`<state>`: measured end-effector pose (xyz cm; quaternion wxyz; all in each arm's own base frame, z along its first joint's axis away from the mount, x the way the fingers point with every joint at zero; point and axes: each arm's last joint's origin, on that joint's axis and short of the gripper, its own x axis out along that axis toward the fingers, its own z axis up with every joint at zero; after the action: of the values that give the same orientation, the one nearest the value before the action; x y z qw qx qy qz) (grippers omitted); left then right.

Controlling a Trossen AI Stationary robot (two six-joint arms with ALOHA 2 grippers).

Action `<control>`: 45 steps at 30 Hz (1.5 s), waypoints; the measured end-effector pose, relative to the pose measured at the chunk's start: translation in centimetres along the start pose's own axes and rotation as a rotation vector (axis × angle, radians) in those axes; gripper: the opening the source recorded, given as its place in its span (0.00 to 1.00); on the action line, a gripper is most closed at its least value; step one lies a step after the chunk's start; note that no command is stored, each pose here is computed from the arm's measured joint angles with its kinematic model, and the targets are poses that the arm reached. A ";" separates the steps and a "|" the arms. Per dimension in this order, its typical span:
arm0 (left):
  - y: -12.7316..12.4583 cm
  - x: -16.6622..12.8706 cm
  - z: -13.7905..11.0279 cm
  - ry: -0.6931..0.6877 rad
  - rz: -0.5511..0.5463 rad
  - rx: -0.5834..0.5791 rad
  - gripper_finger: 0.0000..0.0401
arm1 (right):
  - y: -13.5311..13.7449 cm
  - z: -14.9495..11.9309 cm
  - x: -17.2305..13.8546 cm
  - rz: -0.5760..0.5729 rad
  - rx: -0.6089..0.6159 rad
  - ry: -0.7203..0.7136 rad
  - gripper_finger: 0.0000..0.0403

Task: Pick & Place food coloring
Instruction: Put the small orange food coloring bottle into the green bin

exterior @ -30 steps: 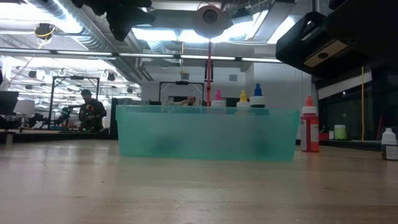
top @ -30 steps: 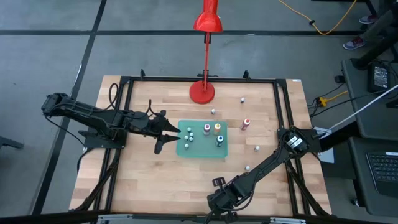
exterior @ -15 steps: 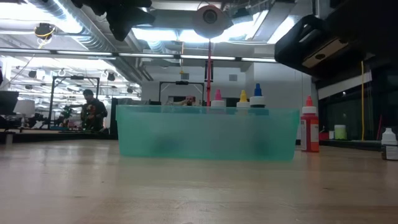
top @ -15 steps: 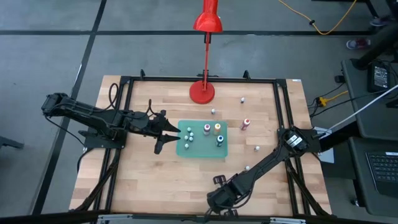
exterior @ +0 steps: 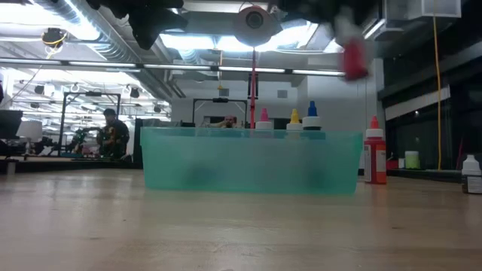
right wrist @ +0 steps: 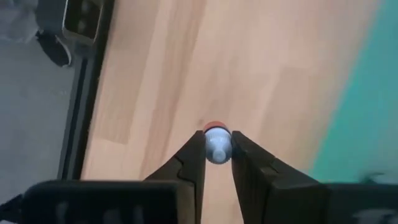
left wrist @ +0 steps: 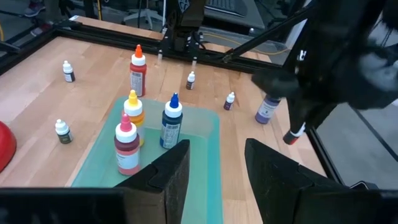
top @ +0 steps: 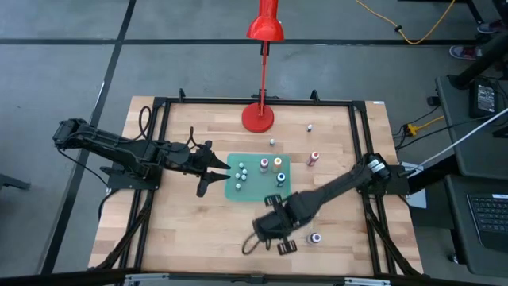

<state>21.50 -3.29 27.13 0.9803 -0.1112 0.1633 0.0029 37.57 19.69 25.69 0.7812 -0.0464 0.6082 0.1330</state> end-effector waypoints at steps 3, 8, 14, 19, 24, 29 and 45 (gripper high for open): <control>0.0 0.0 0.0 0.000 0.000 0.000 0.37 | -2.1 1.1 -2.3 -0.012 0.011 -0.037 0.16; 0.0 0.0 0.0 0.003 -0.010 0.000 0.38 | -6.3 2.5 -5.1 -0.036 0.060 -0.110 0.17; -0.2 0.0 -0.1 0.021 -0.075 0.000 0.38 | -11.7 2.6 -5.2 -0.081 0.068 -0.123 0.16; -0.3 -0.2 0.1 0.016 -0.094 -0.026 0.38 | -14.7 2.3 -3.6 -0.091 0.024 -0.119 0.16; -0.1 -1.3 0.7 -0.051 -0.025 -0.034 0.37 | -16.3 1.8 -0.7 -0.023 -0.009 -0.144 0.17; 0.2 -2.5 1.4 -0.128 0.051 -0.042 0.37 | -16.7 1.5 1.2 -0.019 -0.040 -0.176 0.16; 0.4 -3.6 2.0 -0.195 0.128 -0.059 0.37 | -18.7 0.7 4.5 -0.044 -0.057 -0.224 0.17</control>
<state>18.71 -2.31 29.98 0.9856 -0.1287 0.0740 0.0812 44.16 2.62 19.83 0.8452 -0.0667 0.5122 0.1376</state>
